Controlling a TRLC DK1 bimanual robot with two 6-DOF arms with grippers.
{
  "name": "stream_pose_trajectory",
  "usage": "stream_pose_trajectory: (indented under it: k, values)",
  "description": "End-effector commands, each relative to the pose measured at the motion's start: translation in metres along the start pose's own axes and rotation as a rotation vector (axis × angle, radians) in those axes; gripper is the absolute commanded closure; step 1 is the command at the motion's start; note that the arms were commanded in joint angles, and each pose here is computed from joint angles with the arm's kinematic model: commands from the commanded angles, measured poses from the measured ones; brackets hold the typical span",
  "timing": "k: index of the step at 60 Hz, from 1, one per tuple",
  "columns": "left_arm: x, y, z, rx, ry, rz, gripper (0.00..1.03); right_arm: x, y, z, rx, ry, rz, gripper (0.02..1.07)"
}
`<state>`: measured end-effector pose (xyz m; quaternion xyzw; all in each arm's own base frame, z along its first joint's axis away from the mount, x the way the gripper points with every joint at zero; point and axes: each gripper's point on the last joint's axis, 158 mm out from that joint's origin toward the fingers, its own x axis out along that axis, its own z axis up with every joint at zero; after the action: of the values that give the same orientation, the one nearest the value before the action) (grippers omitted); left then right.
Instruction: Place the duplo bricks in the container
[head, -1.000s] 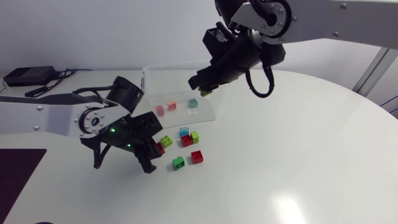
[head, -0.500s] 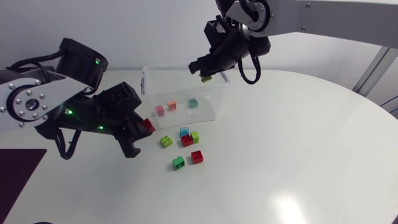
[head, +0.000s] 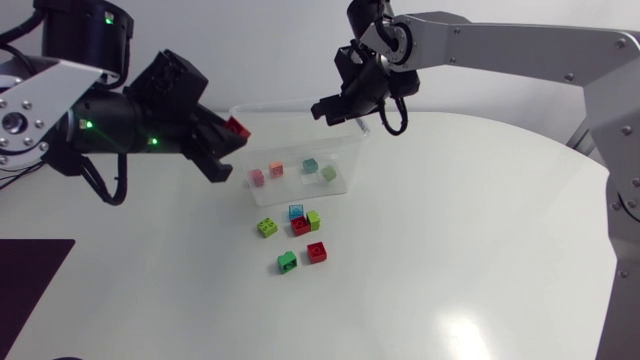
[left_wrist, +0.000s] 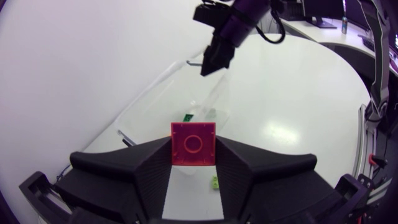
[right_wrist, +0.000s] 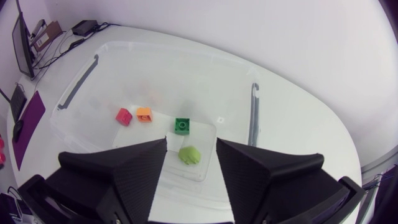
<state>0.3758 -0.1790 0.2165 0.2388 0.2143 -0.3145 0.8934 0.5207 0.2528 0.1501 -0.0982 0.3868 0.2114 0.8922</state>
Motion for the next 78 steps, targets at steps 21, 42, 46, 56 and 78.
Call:
stream_pose_trajectory:
  k: [21, 42, 46, 56, 78]
  values:
    - [0.091, 0.048, 0.016, -0.136, -0.044, 0.051, 0.72, -0.067, 0.033, -0.031, -0.058, 0.008, 0.035, 0.16]
    - [0.150, 0.096, 0.011, -0.205, -0.022, 0.135, 0.71, -0.090, 0.093, -0.134, -0.163, 0.147, 0.146, 0.16]
    - [0.156, 0.102, 0.010, -0.211, -0.018, 0.149, 0.68, -0.085, 0.100, -0.152, -0.173, 0.178, 0.165, 0.16]
    - [0.161, 0.110, 0.007, -0.218, -0.008, 0.177, 0.18, -0.071, 0.117, -0.190, -0.190, 0.269, 0.224, 0.16]
    - [0.081, 0.124, 0.044, -0.227, -0.101, 0.241, 0.05, -0.028, 0.136, -0.220, -0.191, 0.398, 0.225, 0.16]
